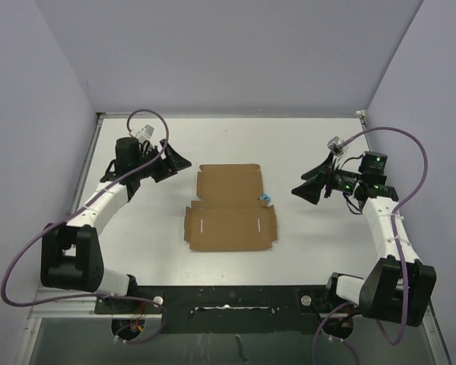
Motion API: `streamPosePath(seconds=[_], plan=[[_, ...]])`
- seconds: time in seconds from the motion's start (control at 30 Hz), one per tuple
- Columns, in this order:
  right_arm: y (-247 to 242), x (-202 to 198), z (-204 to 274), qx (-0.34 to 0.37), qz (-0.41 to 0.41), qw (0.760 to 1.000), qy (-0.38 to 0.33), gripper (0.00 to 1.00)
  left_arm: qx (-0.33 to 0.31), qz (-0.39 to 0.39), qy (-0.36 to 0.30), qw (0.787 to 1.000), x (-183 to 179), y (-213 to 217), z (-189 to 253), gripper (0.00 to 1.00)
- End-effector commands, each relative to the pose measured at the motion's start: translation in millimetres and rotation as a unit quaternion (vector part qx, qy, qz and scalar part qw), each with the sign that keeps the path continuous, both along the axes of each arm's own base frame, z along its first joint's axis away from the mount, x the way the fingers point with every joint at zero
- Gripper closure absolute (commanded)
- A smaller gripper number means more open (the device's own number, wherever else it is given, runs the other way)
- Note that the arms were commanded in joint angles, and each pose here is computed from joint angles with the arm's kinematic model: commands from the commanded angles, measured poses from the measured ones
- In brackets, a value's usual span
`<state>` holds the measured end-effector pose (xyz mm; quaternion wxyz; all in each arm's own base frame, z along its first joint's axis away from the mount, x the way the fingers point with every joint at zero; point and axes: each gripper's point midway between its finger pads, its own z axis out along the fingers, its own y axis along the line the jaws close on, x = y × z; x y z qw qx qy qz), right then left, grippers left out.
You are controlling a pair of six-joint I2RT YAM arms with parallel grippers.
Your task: Fold the paper box
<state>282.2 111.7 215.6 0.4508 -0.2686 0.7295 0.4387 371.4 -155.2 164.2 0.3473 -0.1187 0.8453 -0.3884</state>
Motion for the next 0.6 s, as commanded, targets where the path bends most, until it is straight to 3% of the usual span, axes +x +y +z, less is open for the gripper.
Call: streamPosePath(seconds=[0.0, 0.37, 0.57], plan=[[4, -3, 5, 0.004, 0.016, 1.0, -0.021, 0.01, 0.017, -0.032, -0.031, 0.999, 18, -4, 15, 0.26], [7, -4, 5, 0.004, 0.023, 1.0, -0.021, 0.02, 0.111, -0.114, 0.059, 0.985, 49, -7, -40, 0.31], [7, -3, 4, 0.003, 0.022, 1.0, -0.019, 0.02, 0.106, -0.149, 0.091, 0.979, 53, -23, -74, 0.37]])
